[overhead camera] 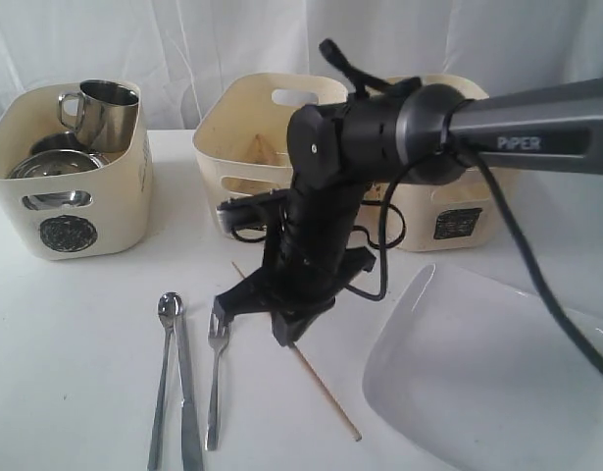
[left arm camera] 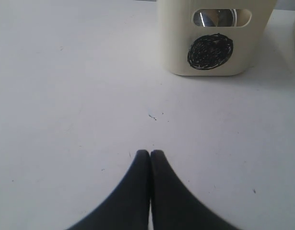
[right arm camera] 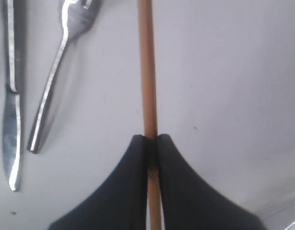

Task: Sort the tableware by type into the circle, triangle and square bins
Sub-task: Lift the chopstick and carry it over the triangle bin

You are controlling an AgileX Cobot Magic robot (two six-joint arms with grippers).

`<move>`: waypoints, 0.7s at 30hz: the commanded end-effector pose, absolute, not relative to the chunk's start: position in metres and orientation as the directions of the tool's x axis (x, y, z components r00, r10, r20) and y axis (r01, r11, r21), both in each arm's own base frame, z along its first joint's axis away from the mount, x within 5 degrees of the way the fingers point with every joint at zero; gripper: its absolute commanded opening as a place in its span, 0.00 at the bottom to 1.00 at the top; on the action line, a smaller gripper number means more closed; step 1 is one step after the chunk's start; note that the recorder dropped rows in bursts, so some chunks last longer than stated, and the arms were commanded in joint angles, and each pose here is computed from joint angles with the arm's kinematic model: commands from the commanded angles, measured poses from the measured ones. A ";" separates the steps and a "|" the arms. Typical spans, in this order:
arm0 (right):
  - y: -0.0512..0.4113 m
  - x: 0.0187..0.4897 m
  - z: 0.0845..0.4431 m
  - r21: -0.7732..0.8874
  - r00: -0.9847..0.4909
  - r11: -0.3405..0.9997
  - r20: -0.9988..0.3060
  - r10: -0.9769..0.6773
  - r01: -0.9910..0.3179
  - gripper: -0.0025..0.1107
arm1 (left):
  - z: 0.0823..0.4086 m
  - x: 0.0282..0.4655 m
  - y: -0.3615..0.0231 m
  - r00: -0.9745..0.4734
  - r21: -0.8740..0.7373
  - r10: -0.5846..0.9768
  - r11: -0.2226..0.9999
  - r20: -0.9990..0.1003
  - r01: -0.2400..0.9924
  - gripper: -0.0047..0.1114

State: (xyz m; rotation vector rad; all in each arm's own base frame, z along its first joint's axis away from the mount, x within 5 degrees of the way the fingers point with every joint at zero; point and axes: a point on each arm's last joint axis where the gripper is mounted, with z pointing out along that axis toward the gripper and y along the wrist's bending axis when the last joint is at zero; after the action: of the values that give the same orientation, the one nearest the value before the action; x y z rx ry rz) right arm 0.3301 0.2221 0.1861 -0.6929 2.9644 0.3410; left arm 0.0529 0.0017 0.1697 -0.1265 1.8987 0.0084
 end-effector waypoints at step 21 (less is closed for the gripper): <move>0.225 0.396 0.324 0.047 -0.116 0.889 -0.993 -0.006 -0.455 0.02 | 0.169 0.053 0.002 -0.313 -0.066 -0.093 0.993 -0.945 -0.093 0.04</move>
State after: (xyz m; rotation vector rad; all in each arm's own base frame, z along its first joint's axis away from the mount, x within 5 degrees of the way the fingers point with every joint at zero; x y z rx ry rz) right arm 0.3874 0.2237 0.3358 -0.3498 1.6700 0.4306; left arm 0.0529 0.0017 0.1697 -0.1265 1.8987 0.0084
